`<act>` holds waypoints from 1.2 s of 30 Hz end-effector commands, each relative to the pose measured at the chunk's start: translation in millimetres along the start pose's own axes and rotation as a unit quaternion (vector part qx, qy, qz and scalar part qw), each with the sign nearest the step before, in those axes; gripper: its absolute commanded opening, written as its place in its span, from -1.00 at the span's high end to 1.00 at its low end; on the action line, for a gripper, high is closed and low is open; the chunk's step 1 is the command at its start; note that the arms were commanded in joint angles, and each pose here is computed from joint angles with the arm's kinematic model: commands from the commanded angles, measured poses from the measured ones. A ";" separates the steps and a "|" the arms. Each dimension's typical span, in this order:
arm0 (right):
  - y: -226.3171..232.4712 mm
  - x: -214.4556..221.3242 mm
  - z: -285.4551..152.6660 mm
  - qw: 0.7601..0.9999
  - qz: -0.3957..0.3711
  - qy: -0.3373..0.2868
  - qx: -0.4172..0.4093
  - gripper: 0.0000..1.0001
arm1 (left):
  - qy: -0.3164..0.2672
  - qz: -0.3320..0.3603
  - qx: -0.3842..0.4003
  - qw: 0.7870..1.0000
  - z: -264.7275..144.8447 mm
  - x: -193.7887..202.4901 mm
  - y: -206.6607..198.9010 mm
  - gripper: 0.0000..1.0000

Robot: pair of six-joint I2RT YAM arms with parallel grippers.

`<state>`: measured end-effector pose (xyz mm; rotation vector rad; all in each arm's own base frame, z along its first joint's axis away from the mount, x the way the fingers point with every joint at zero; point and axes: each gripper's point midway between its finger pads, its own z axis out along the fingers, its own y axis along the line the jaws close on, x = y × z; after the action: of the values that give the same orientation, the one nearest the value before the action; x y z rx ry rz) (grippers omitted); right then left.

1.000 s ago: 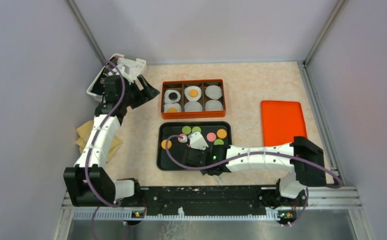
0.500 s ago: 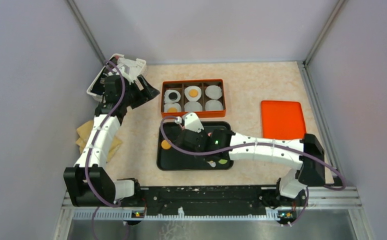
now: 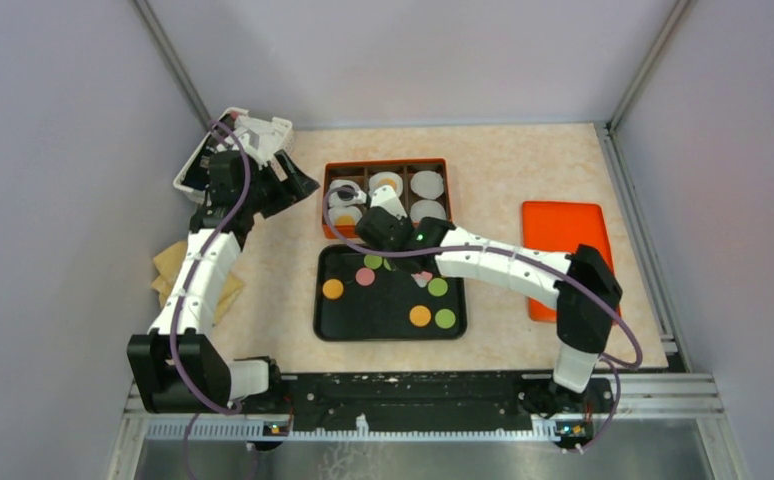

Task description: Pack the cookies

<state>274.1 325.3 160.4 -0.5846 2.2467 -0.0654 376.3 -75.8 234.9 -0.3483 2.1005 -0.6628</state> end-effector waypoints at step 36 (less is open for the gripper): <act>-3.5 -16.4 27.4 0.999 0.036 0.000 -0.004 0.16 | -0.016 0.029 0.022 0.999 0.9 -15.6 -11.9 -0.80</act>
<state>298.3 330.0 109.7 -0.5925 2.3289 -0.0987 380.1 -75.7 222.8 -0.3332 2.1335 -0.6527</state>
